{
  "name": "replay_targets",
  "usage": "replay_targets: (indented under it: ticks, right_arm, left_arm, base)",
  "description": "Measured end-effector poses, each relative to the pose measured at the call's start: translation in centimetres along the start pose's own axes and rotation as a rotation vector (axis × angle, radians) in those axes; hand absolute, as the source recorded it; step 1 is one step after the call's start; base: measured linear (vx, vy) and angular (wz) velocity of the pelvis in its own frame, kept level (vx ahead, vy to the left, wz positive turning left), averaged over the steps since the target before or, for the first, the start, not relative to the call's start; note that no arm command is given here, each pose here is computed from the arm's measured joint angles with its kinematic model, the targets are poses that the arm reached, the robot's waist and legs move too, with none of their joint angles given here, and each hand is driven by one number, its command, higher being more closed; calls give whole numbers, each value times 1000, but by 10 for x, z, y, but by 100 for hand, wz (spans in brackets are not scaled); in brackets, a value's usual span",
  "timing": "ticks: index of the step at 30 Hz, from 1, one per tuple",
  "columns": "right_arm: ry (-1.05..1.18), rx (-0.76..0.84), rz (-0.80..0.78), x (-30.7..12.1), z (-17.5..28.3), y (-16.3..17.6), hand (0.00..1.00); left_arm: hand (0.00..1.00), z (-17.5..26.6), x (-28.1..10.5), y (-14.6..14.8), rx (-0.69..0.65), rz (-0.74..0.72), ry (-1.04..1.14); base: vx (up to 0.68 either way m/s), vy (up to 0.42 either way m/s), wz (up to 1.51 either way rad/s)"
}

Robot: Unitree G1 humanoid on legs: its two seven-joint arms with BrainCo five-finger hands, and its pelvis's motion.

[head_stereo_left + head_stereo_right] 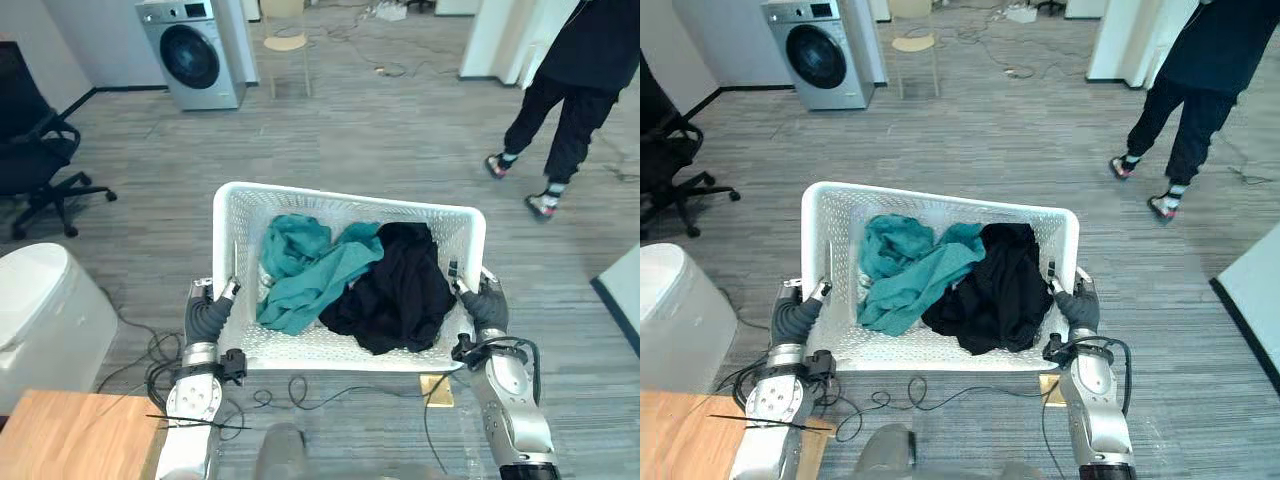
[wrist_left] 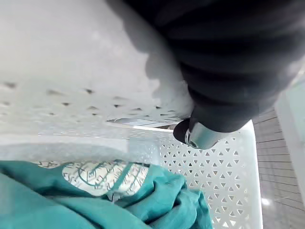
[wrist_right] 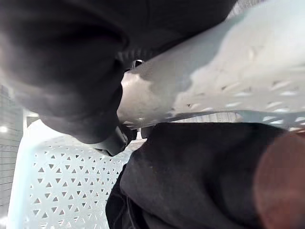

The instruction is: Pick up the laundry basket with both hands and put the clothes into the washing machine.

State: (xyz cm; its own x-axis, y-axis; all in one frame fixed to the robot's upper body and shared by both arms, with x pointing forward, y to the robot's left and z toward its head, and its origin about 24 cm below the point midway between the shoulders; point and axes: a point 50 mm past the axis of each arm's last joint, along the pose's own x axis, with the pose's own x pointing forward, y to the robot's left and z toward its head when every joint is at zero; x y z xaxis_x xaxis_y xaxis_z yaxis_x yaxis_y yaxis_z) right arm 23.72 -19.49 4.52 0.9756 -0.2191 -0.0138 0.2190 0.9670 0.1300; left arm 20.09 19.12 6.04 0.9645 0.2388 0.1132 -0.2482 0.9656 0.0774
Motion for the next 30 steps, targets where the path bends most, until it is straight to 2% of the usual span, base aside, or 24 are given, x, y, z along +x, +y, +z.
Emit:
replay_targets:
  ticks: [6,11,13,20,25,30]
  right_arm:
    - [21,4,19,9,-5,8,100]
    - [161,-8,-8,4,-39,9,100]
    - [160,-15,-6,3,-39,10,100]
    - [132,-6,-2,3,-33,10,100]
    - [148,-70,-20,-4,-31,-7,100]
    - [124,-59,-60,-5,-25,-14,100]
  left_arm:
    - [100,-2,-1,4,6,34,15]
    - [100,-14,-3,5,52,-2,96]
    - [100,-13,-3,6,55,-6,94]
    - [100,-10,1,6,55,-6,70]
    - [100,-27,0,-10,11,-20,142]
    - [100,-26,2,-16,-13,-60,131]
  base:
    - [368,178,-32]
    - [550,124,4]
    - [611,-10,25]
    - [693,-148,34]
    - [777,-230,7]
    - [605,-111,8]
